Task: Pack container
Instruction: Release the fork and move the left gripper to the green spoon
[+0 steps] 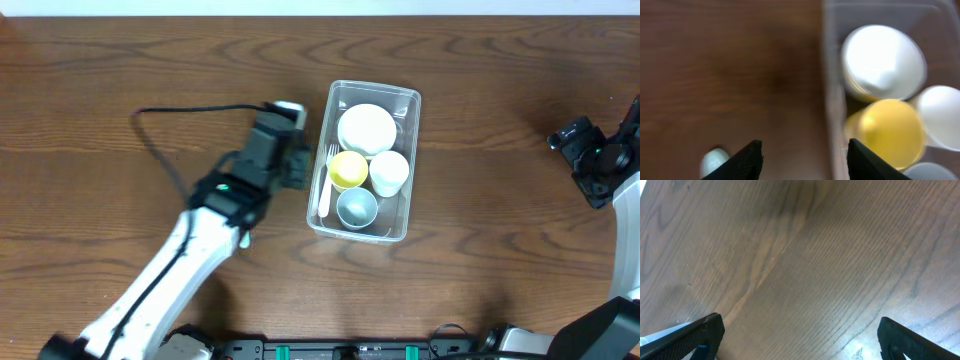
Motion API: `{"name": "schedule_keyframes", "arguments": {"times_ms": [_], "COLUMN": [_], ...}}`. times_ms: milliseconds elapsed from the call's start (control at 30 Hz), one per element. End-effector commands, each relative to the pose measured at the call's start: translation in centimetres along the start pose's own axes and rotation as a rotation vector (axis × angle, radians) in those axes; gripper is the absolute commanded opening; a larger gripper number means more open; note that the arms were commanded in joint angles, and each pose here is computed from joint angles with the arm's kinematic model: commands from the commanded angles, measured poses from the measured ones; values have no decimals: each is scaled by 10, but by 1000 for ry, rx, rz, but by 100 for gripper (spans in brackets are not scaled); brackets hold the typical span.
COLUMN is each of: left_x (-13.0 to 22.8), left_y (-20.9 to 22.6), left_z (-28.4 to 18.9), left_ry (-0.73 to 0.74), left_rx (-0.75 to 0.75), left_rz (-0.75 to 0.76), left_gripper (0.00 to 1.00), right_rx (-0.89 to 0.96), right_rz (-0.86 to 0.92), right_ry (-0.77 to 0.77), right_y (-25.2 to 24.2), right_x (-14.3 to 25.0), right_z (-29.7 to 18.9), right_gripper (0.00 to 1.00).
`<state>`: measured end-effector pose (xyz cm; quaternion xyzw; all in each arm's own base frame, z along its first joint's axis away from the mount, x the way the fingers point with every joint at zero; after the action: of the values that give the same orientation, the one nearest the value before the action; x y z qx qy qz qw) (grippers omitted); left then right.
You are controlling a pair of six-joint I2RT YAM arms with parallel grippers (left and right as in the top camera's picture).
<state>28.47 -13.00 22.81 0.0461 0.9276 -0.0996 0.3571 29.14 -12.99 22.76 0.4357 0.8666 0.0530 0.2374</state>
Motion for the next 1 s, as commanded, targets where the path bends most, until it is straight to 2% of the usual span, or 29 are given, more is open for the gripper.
{"name": "schedule_keyframes", "arguments": {"times_ms": [0, 267, 567, 733, 967], "left_x": [-6, 19, 46, 54, 67], "left_y": [26, 59, 77, 87, 91], "left_z": [-13, 3, 26, 42, 59], "left_ry": [1, 179, 338, 385, 455], "left_rx": [-80, -208, -387, -431, -455], "left_rz": [-74, -260, -349, -410, -418], "left_gripper": [55, 55, 55, 56, 56], "right_rx": [11, 12, 11, 11, 11], "right_rz": [16, 16, 16, 16, 16], "right_ry": [-9, -8, -9, -9, -9], "right_y": [-2, -2, -2, -2, -2], "right_x": [-3, -3, -3, -3, -3], "right_z": [0, 0, 0, 0, 0], "right_gripper": [99, 99, 99, 99, 99]}}
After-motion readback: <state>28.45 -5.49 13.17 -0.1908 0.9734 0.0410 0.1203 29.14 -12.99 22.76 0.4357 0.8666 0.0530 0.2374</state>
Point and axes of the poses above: each gripper's point midway between its finger pads, its own z axis out along the fingers, its own y axis along the line the jaws close on, x = y × z, the point moved 9 cm from there along -z, back along the fingers, and after that the axes turned 4 degrees about -z, right-handed, at the moved point
